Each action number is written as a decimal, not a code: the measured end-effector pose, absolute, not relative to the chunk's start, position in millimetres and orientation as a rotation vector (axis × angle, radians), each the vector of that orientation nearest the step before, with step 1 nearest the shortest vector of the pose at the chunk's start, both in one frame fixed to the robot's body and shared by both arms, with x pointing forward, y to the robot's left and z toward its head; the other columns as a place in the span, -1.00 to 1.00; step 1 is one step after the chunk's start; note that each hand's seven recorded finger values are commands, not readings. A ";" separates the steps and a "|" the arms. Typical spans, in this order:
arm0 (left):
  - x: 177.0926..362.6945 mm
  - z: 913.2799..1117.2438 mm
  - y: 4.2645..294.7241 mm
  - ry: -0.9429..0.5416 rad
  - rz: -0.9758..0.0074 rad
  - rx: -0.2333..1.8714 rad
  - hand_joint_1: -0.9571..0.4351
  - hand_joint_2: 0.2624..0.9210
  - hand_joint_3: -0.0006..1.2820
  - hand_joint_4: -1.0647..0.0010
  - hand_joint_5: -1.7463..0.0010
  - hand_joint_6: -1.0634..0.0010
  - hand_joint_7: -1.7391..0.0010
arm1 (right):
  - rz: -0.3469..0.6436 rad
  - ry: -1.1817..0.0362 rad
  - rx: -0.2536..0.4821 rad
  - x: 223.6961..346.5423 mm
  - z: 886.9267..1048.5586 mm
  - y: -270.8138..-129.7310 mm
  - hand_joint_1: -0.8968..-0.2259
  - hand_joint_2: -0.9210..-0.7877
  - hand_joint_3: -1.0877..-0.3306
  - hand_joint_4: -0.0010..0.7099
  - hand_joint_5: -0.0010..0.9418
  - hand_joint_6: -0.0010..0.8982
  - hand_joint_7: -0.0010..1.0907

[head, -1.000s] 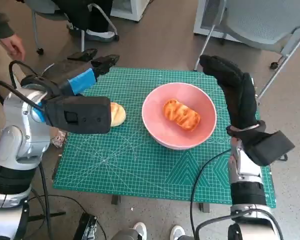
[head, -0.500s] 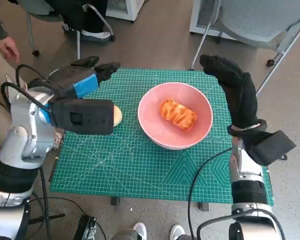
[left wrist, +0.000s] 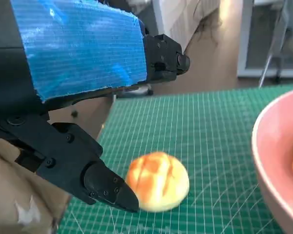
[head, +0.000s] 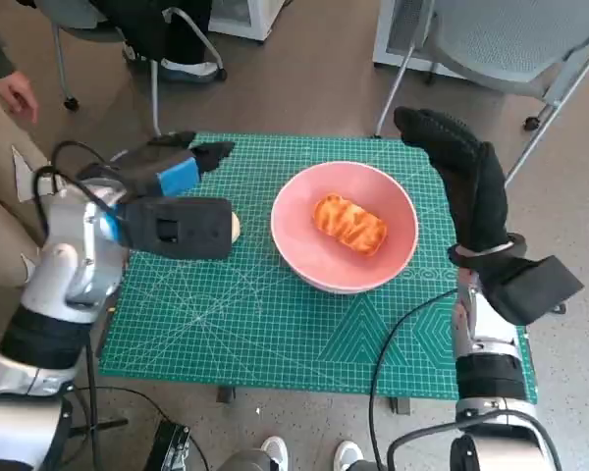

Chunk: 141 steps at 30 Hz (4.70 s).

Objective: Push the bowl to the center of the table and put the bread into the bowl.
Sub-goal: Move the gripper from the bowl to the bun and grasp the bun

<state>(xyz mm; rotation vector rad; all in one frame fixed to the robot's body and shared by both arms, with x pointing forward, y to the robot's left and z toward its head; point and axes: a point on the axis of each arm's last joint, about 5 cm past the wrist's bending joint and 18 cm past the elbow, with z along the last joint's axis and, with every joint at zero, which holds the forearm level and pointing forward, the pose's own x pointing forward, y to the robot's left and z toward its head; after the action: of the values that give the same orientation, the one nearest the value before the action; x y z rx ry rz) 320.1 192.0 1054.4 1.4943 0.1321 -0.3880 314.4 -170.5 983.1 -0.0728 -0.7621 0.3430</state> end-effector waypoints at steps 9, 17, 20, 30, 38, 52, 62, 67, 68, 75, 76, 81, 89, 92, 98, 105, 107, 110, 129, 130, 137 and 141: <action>335.6 1039.0 188.6 0.247 -0.414 1.530 0.06 0.13 -1.00 1.00 1.00 0.81 1.00 | 0.339 -0.763 -0.074 314.3 983.5 -171.8 -0.36 -1.00 -0.42 -0.59 -1.00 -1.00 -0.20; 348.1 1031.8 186.5 0.334 -0.424 1.553 0.03 0.13 -1.00 1.00 1.00 0.82 1.00 | 0.337 -0.764 -0.078 314.3 984.1 -173.0 -0.37 -1.00 -0.42 -0.58 -0.99 -1.00 -0.20; 352.3 1029.5 185.6 0.365 -0.422 1.564 0.02 0.13 -1.00 1.00 1.00 0.82 1.00 | 0.336 -0.763 -0.078 314.4 984.2 -173.4 -0.38 -1.00 -0.42 -0.58 -1.00 -1.00 -0.20; 363.0 1019.3 179.1 0.458 -0.428 1.567 0.01 0.13 -1.00 1.00 1.00 0.82 1.00 | 0.335 -0.761 -0.079 314.4 984.3 -173.8 -0.39 -1.00 -0.41 -0.58 -1.00 -1.00 -0.20; 367.3 1012.4 174.5 0.510 -0.427 1.567 0.03 0.14 -1.00 1.00 1.00 0.83 1.00 | 0.333 -0.759 -0.077 314.5 984.2 -174.2 -0.39 -1.00 -0.41 -0.58 -1.00 -1.00 -0.20; 368.4 1003.1 166.4 0.566 -0.451 1.597 -0.07 0.18 -0.99 1.00 1.00 0.86 1.00 | 0.328 -0.764 -0.085 314.1 986.6 -177.0 -0.38 -1.00 -0.42 -0.58 -1.00 -1.00 -0.20; 367.7 998.5 165.8 0.561 -0.464 1.625 -0.13 0.20 -0.99 1.00 1.00 0.86 1.00 | 0.325 -0.766 -0.086 313.5 987.1 -177.7 -0.39 -1.00 -0.43 -0.58 -1.00 -1.00 -0.20; 367.2 996.3 167.2 0.563 -0.458 1.637 -0.15 0.23 -0.99 1.00 1.00 0.86 1.00 | 0.323 -0.770 -0.089 312.7 987.2 -178.0 -0.38 -1.00 -0.43 -0.58 -1.00 -1.00 -0.20; 367.1 995.9 167.5 0.565 -0.458 1.639 -0.16 0.23 -0.98 1.00 1.00 0.86 1.00 | 0.322 -0.770 -0.089 312.4 987.1 -178.0 -0.38 -1.00 -0.43 -0.58 -1.00 -1.00 -0.20; 366.6 994.0 169.0 0.568 -0.448 1.649 -0.19 0.25 -0.99 1.00 1.00 0.87 1.00 | 0.316 -0.770 -0.092 310.3 985.5 -179.7 -0.36 -1.00 -0.44 -0.58 -1.00 -1.00 -0.20; 366.5 993.7 169.1 0.568 -0.446 1.651 -0.19 0.26 -0.98 1.00 1.00 0.87 1.00 | 0.316 -0.771 -0.093 310.0 985.3 -180.0 -0.36 -1.00 -0.44 -0.58 -1.00 -1.00 -0.20; 366.3 992.3 168.7 0.568 -0.438 1.652 -0.19 0.29 -0.98 1.00 1.00 0.87 1.00 | 0.311 -0.765 -0.100 308.1 983.7 -182.7 -0.36 -1.00 -0.44 -0.58 -1.00 -1.00 -0.19; 365.8 989.4 166.1 0.568 -0.431 1.650 -0.17 0.29 -0.98 1.00 1.00 0.86 1.00 | 0.308 -0.772 -0.108 306.1 985.3 -184.8 -0.38 -1.00 -0.43 -0.58 -1.00 -1.00 -0.19; 365.7 988.5 164.8 0.564 -0.430 1.650 -0.15 0.31 -0.98 1.00 1.00 0.85 0.99 | 0.306 -0.770 -0.109 305.1 984.7 -185.6 -0.39 -1.00 -0.43 -0.58 -1.00 -1.00 -0.19; 365.6 987.8 163.1 0.551 -0.426 1.652 -0.11 0.30 -0.99 1.00 1.00 0.84 0.99 | 0.301 -0.766 -0.111 303.4 983.9 -186.7 -0.38 -1.00 -0.43 -0.58 -1.00 -1.00 -0.18; 365.5 987.2 162.9 0.541 -0.424 1.654 -0.05 0.32 -0.99 0.94 0.98 0.83 0.99 | 0.297 -0.763 -0.113 302.2 983.4 -187.7 -0.37 -1.00 -0.43 -0.58 -1.00 -1.00 -0.18; 365.4 987.1 163.0 0.540 -0.424 1.653 -0.01 0.35 -0.98 0.75 0.95 0.82 0.99 | 0.296 -0.764 -0.113 302.1 983.6 -187.7 -0.37 -1.00 -0.43 -0.58 -1.00 -1.00 -0.18; 365.4 987.1 163.0 0.539 -0.423 1.646 0.08 0.38 -0.98 0.76 0.06 0.80 0.99 | 0.296 -0.767 -0.116 301.7 984.1 -188.1 -0.37 -1.00 -0.43 -0.58 -1.00 -1.00 -0.18; 363.3 980.0 162.7 0.438 -0.301 1.673 0.93 0.51 -0.64 -0.54 -0.26 -0.38 0.85 | 0.292 -0.758 -0.127 300.1 985.6 -192.8 -0.37 -1.00 -0.42 -0.54 -0.99 -0.98 -0.15; 362.7 978.2 162.7 0.427 -0.292 1.684 0.82 0.57 -0.68 -0.52 -0.25 -0.39 0.64 | 0.292 -0.758 -0.127 299.9 985.7 -192.8 -0.37 -1.00 -0.42 -0.54 -0.99 -0.98 -0.15; 360.9 972.5 161.9 0.400 -0.286 1.720 0.41 0.85 -0.87 -0.49 -0.27 -0.31 -0.15 | 0.290 -0.751 -0.126 299.4 985.1 -193.6 -0.37 -1.00 -0.43 -0.53 -0.98 -0.98 -0.14; 360.9 972.8 162.7 0.396 -0.293 1.714 0.38 0.86 -0.90 -0.61 -0.21 -0.27 -0.19 | 0.289 -0.749 -0.125 299.5 985.2 -193.8 -0.37 -1.00 -0.43 -0.52 -0.98 -0.98 -0.13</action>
<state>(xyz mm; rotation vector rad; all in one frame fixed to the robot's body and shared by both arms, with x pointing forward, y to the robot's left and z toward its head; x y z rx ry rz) 360.9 162.7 972.8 1.7143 0.3959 -0.2927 299.5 -193.8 985.2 -0.1251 -0.7488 0.2887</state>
